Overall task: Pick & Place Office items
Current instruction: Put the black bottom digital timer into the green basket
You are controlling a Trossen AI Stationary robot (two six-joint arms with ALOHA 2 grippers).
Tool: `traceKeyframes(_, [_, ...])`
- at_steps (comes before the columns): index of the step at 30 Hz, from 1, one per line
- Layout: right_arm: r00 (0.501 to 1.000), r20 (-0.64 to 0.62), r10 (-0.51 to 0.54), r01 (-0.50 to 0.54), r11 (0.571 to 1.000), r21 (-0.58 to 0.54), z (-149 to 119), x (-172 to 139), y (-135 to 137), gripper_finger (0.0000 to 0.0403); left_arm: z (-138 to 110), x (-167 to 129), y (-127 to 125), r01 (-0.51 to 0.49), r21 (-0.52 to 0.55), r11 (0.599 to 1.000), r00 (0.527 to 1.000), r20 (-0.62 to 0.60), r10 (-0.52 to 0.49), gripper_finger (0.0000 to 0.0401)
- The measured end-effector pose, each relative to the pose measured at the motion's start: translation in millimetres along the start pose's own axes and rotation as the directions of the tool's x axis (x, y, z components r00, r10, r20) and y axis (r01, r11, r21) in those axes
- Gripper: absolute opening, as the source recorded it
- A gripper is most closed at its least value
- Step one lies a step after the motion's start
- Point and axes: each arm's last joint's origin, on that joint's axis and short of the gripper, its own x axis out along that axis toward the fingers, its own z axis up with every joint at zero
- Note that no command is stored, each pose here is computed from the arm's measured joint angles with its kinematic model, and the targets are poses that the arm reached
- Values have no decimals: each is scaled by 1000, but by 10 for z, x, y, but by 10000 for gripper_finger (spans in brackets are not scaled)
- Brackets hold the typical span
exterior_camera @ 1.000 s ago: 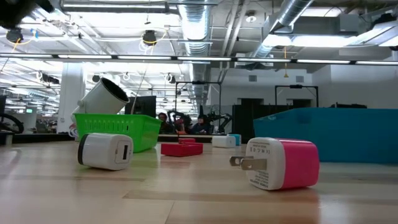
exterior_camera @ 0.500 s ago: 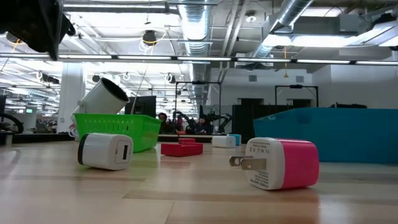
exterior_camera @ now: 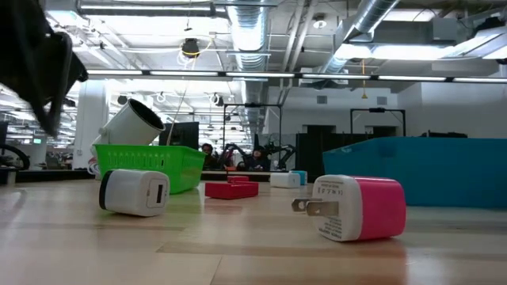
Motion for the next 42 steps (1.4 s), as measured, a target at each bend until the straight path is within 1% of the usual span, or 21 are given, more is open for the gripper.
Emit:
traceKeyframes(6, [1000,1,-1,1,1000,2,0,0,0,240,-21,103,-75,-30,-4,1000,999,10,30,258])
traceKeyframes(13, [1000,1,-2,2,1000,10,0,0,-1,240,-15,120,-61,-48,-36,998,999,19,49,239])
traceKeyframes(17, [1000,1,-2,2,1000,10,0,0,-1,240,0,124,-55,-58,-59,997,998,16,59,210])
traceKeyframes(22, [1000,-1,0,0,1000,10,0,0,0,240,2,126,-46,-64,-66,996,998,17,65,156])
traceKeyframes(23, [1000,-1,1,-1,1000,10,0,0,0,240,2,114,-46,-60,-66,996,998,16,61,149])
traceKeyframes(26, [1000,-1,1,-1,1000,10,0,0,0,240,2,56,-40,-41,-57,998,999,28,42,148])
traceKeyframes(29, [1000,-1,1,-1,1000,10,-1,0,0,240,17,-114,-19,-7,-54,999,997,79,11,148])
traceKeyframes(31, [1000,-1,1,-1,1000,10,-1,0,0,240,35,-237,12,8,-43,999,992,126,-2,159])
traceKeyframes(34, [1000,-2,1,-1,1000,8,-1,0,0,240,84,-442,61,33,4,999,978,204,-33,169])
traceKeyframes(36, [1000,-3,1,-1,1000,7,-2,0,0,240,128,-584,76,61,81,995,959,273,-81,165])
traceKeyframes(37, [1000,-3,1,-1,1000,5,-3,0,-1,240,156,-650,79,68,137,988,943,315,-108,160])
traceKeyframes(40, [1000,-4,1,-1,1000,2,-3,0,0,240,255,-862,76,63,324,944,891,408,-199,150])
traceKeyframes(42, [1000,-4,1,-1,1000,1,-3,0,-1,240,352,-989,84,34,408,912,869,439,-229,152])
